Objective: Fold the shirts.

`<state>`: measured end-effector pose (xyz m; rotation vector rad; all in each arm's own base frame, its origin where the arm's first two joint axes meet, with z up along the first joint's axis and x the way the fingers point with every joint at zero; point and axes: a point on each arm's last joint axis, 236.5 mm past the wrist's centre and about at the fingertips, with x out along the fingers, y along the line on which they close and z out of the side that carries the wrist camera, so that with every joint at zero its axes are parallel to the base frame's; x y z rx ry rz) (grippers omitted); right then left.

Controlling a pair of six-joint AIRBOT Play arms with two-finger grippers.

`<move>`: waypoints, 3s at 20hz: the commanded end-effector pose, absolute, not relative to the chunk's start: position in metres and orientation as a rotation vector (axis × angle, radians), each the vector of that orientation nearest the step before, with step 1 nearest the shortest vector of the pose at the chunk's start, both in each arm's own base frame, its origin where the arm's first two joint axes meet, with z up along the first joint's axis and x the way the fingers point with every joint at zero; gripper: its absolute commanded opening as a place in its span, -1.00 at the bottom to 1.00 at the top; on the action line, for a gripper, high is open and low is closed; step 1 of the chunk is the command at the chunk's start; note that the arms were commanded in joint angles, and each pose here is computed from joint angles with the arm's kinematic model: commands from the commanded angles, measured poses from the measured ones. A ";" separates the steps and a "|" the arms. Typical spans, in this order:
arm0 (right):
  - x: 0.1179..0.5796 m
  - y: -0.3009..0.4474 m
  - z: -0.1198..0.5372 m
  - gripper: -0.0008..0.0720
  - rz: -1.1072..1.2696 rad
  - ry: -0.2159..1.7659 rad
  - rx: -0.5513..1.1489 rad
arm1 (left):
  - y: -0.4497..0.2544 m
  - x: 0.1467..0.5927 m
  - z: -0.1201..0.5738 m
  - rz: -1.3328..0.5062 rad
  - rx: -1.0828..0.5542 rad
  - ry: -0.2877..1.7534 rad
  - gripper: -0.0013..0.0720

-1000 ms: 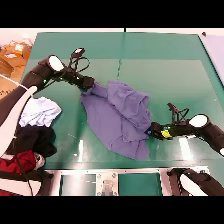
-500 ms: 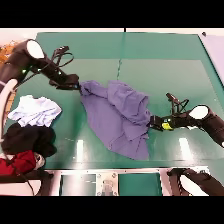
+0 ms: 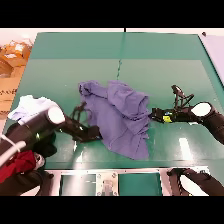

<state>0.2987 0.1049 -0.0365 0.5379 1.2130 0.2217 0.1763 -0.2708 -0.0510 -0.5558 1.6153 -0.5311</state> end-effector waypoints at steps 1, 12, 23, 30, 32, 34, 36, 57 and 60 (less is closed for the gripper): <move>0.309 0.104 -0.027 -0.94 0.224 1.178 0.538 | -0.298 0.167 -0.070 -0.490 -0.668 1.502 0.02; 0.314 0.111 -0.015 -0.94 0.246 1.163 0.566 | -0.321 0.182 -0.101 -0.458 -0.737 1.492 -0.82; 0.342 -0.099 0.115 -0.94 -0.156 0.791 0.767 | -0.098 0.269 -0.012 -0.228 -0.618 1.239 -0.91; 0.364 0.013 0.361 -0.94 0.634 0.153 1.013 | -0.110 0.306 0.389 -0.514 -0.352 0.252 -0.91; 0.334 0.019 0.445 -0.94 0.724 -0.045 0.931 | -0.107 0.261 0.497 -0.510 -0.258 -0.032 -0.91; 0.299 0.031 0.508 -0.94 0.733 -0.177 0.776 | -0.112 0.201 0.571 -0.531 -0.184 -0.242 -0.90; 0.261 0.046 0.560 -0.94 0.724 -0.294 0.625 | -0.117 0.157 0.606 -0.535 -0.098 -0.370 -0.90; 0.575 0.008 0.095 -0.94 0.250 0.523 0.628 | -0.128 0.569 0.124 -0.426 -0.370 0.664 -0.90; 0.599 0.011 0.048 -0.94 0.268 0.596 0.656 | -0.134 0.588 0.079 -0.401 -0.430 0.703 -0.90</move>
